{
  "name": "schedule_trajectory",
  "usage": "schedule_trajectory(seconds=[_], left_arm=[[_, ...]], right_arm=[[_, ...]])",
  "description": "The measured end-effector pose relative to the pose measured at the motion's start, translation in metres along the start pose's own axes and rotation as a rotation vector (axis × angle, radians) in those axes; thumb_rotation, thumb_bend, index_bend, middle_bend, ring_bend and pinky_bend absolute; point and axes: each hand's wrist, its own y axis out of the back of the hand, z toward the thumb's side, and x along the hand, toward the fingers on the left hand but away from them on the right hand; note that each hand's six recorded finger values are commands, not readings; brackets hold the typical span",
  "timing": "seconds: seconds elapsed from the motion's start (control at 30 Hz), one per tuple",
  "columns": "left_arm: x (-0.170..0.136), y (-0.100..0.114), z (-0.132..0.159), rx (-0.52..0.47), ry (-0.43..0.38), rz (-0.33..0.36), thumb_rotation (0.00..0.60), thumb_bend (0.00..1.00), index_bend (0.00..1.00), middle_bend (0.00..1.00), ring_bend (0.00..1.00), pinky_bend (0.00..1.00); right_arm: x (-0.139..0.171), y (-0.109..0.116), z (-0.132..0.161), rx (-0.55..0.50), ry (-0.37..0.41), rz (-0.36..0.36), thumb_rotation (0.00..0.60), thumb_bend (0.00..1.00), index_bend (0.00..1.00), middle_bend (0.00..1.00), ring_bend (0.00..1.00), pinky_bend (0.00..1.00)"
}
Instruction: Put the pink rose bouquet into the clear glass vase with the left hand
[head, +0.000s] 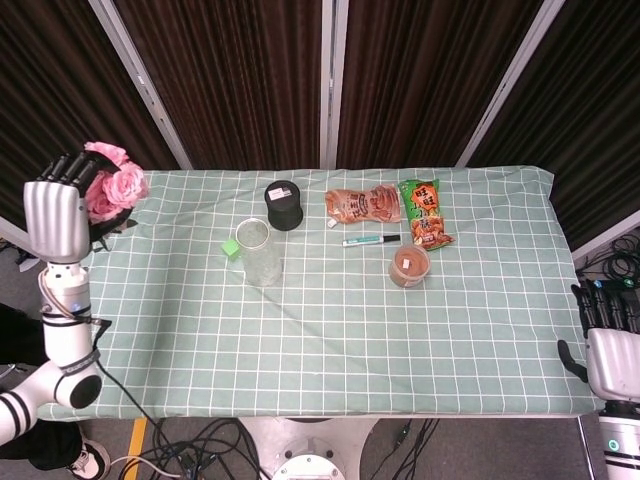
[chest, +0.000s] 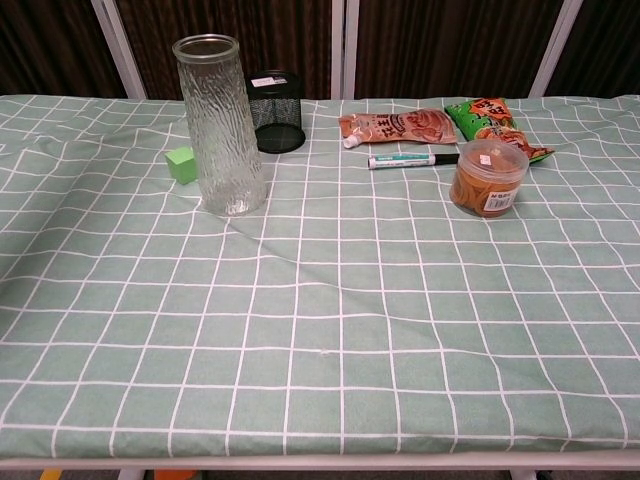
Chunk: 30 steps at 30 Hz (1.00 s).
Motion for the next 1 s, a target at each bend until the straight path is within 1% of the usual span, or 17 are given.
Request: schedule_trajectory(seconds=[0.13,0.3,0.43,0.53,0.67,0.8,0.87,1.0], left_arm=[[0.008,0.006,0.006,-0.112,0.038,0.063,0.6,0.28,0.49,0.44,0.39,0.51],[0.022,0.016,0.012,-0.332,0.109,0.144,0.6,0.28,0.49,0.44,0.39,0.51],[0.03,0.02,0.019,-0.471,0.153,0.176,0.6,0.28,0.49,0.44,0.39,0.51],[0.035,0.021,0.023,-0.566,0.192,0.184,0.6,0.28,0.49,0.44,0.39,0.51],[0.041,0.022,0.031,-0.728,0.248,0.18,0.6,0.28,0.49,0.43,0.39,0.51],[0.045,0.022,0.042,-0.881,0.275,0.171,0.6,0.28,0.48,0.43,0.39,0.5],[0.048,0.022,0.052,-0.937,0.27,0.164,0.6,0.28,0.48,0.43,0.39,0.5],[0.053,0.017,0.067,-0.976,0.251,0.14,0.6,0.28,0.48,0.43,0.39,0.5]], right_arm=[[0.0,0.0,-0.001,-0.002,-0.003,-0.001,0.6,0.27,0.0,0.0,0.0,0.0],[-0.001,-0.001,-0.003,-0.004,-0.007,0.003,0.6,0.27,0.0,0.0,0.0,0.0],[-0.001,-0.002,-0.003,-0.006,-0.009,0.007,0.6,0.27,0.0,0.0,0.0,0.0],[-0.001,-0.003,-0.003,-0.006,-0.008,0.01,0.6,0.28,0.0,0.0,0.0,0.0],[-0.001,-0.004,-0.003,-0.006,-0.01,0.011,0.6,0.28,0.0,0.0,0.0,0.0],[-0.002,-0.006,-0.005,-0.007,-0.016,0.017,0.6,0.27,0.0,0.0,0.0,0.0],[-0.003,-0.007,-0.006,-0.009,-0.022,0.025,0.6,0.28,0.0,0.0,0.0,0.0],[-0.003,-0.011,-0.008,-0.011,-0.03,0.035,0.6,0.27,0.0,0.0,0.0,0.0]])
